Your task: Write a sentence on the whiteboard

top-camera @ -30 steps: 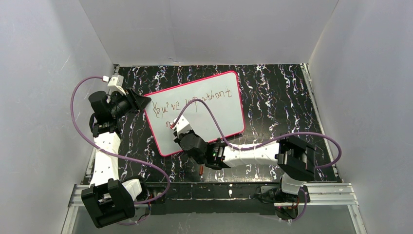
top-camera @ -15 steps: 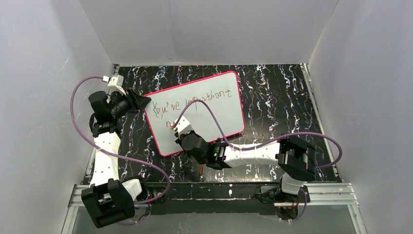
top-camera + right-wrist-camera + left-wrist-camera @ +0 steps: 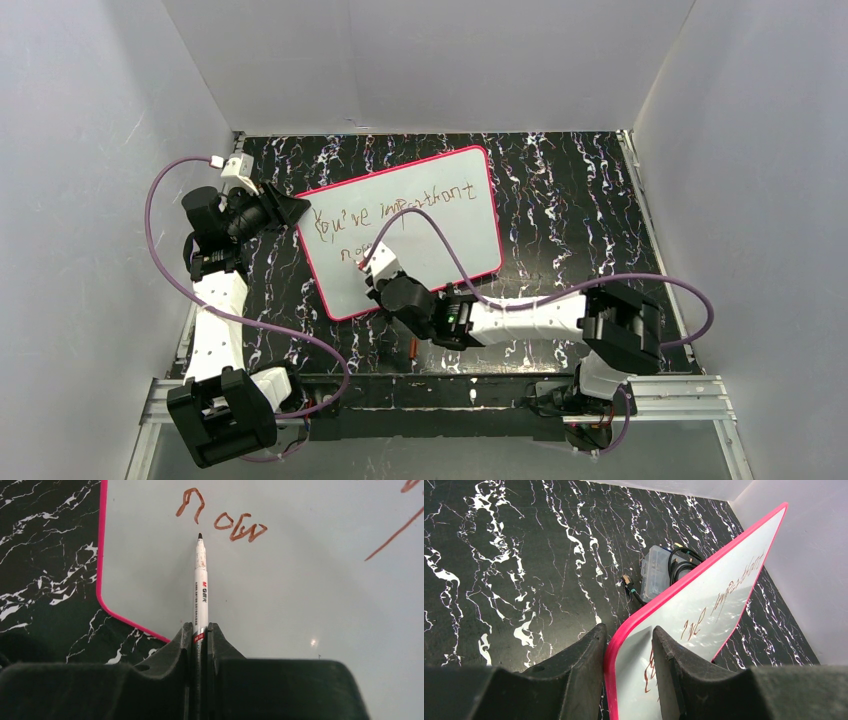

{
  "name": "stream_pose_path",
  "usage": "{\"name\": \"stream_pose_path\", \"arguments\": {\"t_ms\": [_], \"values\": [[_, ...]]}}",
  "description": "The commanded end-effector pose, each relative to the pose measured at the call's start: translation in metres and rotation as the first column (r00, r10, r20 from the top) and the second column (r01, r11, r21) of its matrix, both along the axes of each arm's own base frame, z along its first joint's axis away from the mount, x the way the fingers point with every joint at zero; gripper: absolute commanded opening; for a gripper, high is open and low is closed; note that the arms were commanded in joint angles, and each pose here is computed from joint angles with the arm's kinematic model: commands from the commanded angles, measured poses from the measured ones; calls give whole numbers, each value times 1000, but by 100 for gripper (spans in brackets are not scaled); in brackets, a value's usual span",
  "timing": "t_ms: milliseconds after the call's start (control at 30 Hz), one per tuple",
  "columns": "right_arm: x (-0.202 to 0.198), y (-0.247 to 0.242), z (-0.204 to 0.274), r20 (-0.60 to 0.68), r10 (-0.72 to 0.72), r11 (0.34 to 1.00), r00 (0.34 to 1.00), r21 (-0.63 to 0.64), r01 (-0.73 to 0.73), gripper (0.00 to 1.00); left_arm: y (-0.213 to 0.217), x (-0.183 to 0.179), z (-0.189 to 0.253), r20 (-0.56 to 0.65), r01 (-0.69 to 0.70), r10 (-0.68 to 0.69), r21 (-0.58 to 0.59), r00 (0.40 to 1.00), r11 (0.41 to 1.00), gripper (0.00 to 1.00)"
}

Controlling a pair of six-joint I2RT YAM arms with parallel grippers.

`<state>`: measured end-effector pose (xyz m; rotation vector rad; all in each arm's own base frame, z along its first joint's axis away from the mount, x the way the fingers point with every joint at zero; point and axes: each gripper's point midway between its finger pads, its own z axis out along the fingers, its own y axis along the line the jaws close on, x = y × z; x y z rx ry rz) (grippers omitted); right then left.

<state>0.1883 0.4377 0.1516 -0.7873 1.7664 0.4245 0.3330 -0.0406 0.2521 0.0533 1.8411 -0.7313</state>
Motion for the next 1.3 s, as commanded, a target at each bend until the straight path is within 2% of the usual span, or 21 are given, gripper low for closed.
{"name": "stream_pose_path", "arguments": {"t_ms": [0,133,333,933,1267], "values": [[-11,-6,48,11,46,989,999,138,-47,1,-7,-7,10,36,35,-35,2,999,999,37],[-5,-30,59,10,-31,984,999,176,29,1,-7,-7,10,38,35,-35,3,999,999,37],[19,-50,45,9,-123,985,992,119,121,1,-7,-7,10,38,35,-35,1,999,999,37],[19,-41,20,-38,-78,993,996,85,81,1,-7,-7,10,36,34,-34,2,999,999,37],[24,-46,6,-63,-132,990,989,45,135,1,-7,-7,10,36,36,-36,2,999,999,37]]}}
